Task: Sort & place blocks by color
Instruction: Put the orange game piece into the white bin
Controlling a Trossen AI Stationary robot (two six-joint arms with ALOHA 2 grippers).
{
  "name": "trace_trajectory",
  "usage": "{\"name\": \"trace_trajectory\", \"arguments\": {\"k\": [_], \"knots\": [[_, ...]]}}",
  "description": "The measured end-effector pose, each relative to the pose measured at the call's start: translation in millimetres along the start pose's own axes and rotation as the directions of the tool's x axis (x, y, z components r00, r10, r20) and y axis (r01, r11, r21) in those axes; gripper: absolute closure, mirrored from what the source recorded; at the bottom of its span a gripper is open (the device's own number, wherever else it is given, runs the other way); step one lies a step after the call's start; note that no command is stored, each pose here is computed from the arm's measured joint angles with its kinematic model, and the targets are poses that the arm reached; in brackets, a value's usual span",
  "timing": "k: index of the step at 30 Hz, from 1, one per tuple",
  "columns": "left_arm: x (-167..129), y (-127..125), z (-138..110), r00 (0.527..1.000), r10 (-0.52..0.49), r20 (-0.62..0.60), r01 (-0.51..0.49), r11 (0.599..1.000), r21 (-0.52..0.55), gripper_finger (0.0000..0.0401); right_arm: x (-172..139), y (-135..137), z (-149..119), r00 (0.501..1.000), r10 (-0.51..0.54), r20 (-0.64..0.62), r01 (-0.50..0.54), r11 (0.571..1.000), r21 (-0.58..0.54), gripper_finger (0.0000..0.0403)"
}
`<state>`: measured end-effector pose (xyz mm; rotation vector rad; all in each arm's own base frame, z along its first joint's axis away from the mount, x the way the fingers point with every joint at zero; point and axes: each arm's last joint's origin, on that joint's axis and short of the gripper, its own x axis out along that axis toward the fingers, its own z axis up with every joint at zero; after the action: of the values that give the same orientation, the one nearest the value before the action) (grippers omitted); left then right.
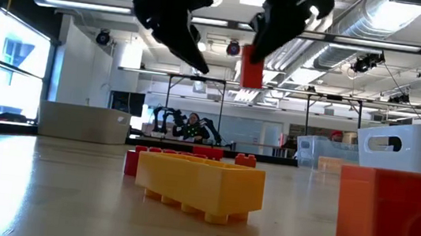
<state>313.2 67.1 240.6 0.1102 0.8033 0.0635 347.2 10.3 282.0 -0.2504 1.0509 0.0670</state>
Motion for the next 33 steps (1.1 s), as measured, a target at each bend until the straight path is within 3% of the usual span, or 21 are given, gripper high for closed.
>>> {"name": "trace_trajectory", "arguments": {"k": [7, 16, 27, 33], "knots": [[-0.4, 0.8, -7.7, 0.993, 0.067, -0.093, -0.069, 0.997, -0.015, 0.0179, -2.9, 7.3, -18.2, 0.971, -0.103, -0.217, 0.14, 0.977, 0.164, 0.0332], [-0.6, 0.5, -9.7, 0.991, 0.07, -0.115, -0.072, 0.997, -0.014, 0.0178, -12.1, 20.0, -38.5, 0.884, -0.161, -0.439, 0.301, 0.915, 0.269, 0.0332], [-0.5, 0.4, -9.7, 0.991, 0.069, -0.115, -0.071, 0.997, -0.013, 0.0178, -19.0, 40.4, -73.7, 0.683, -0.21, -0.699, 0.511, 0.821, 0.253, 0.0332], [-0.5, 0.4, -9.7, 0.991, 0.069, -0.114, -0.071, 0.997, -0.013, 0.0178, -14.0, 55.0, -88.1, 0.649, -0.176, -0.74, 0.516, 0.817, 0.259, 0.0332]]}}
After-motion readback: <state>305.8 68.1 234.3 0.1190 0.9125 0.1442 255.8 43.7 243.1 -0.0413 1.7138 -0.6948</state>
